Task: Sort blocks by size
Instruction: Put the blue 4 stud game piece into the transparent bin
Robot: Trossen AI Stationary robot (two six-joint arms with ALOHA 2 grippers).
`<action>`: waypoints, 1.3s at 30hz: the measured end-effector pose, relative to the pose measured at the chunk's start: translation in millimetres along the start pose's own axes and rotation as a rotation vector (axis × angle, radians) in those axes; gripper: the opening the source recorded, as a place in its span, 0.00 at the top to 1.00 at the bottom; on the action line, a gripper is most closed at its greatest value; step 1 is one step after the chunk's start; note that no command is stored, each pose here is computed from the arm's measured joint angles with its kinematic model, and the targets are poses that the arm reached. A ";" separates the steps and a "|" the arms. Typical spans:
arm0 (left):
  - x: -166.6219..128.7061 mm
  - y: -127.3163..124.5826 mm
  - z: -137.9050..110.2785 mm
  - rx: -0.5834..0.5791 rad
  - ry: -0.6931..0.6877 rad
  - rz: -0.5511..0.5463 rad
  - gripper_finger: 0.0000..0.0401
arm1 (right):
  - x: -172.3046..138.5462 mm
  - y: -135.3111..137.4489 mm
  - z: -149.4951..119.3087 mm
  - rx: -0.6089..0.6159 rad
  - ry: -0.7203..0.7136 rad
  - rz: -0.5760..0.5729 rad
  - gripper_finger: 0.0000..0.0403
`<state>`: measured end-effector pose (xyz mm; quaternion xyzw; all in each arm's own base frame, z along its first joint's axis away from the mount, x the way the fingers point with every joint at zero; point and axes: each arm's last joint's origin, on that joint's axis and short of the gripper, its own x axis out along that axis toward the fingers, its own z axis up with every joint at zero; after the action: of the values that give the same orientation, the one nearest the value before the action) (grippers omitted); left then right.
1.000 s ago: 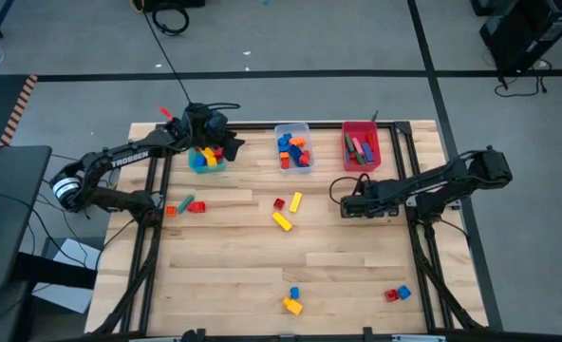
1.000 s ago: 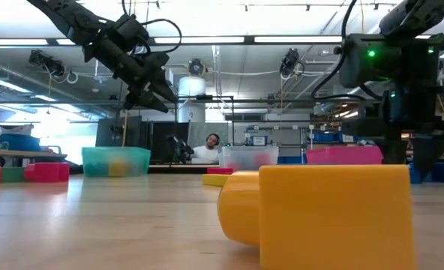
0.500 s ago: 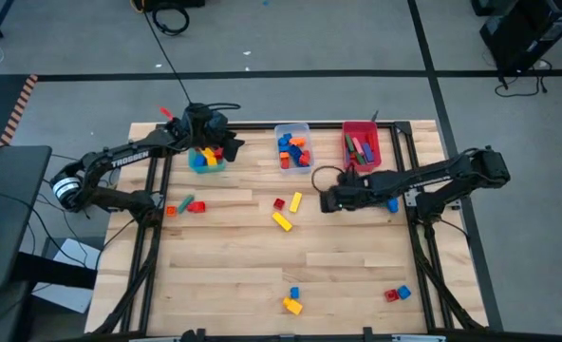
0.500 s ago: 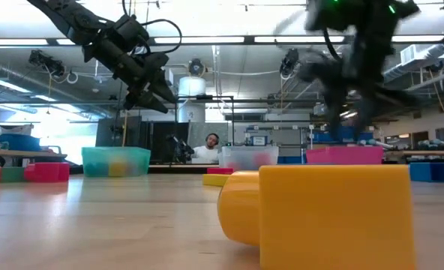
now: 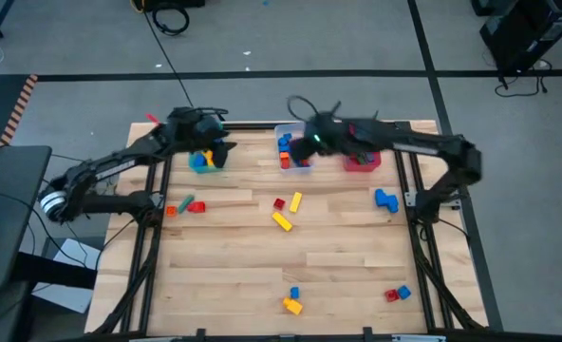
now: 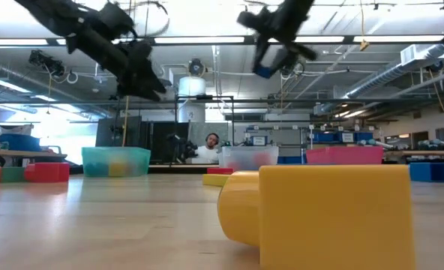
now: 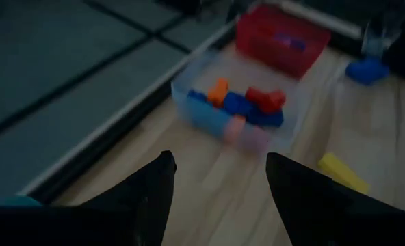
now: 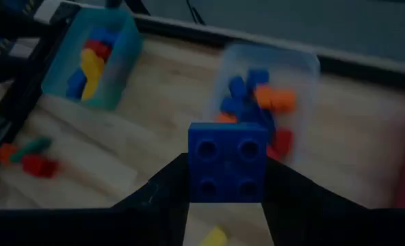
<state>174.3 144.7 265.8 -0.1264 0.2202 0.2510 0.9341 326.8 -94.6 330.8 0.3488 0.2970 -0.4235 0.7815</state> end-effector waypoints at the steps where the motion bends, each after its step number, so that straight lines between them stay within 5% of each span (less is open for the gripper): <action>1: -7.1 -1.1 -0.6 -0.009 -0.034 0.008 0.40 | 7.4 2.8 9.1 -0.016 0.005 0.001 0.61; 9: -50.6 -19.2 -17.7 0.020 -0.204 -0.027 0.40 | 85.4 6.0 54.0 -0.094 0.133 -0.013 0.61; 21: -47.4 -24.3 -40.7 -0.136 -0.206 -0.039 0.40 | 182.6 -32.0 44.4 -0.093 0.414 -0.129 0.55; 30: -47.0 -25.7 -40.7 -0.122 -0.203 -0.059 0.40 | 182.7 -33.1 45.2 -0.103 0.425 -0.116 0.47; 39: -46.1 -37.0 -42.6 -0.017 -0.201 -0.022 0.40 | 119.5 -18.9 56.3 -0.171 0.338 -0.092 0.47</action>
<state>143.0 79.8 255.2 -0.1108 0.1221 0.2538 0.9531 375.4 -201.2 267.2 0.3333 0.4747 -0.3673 0.7271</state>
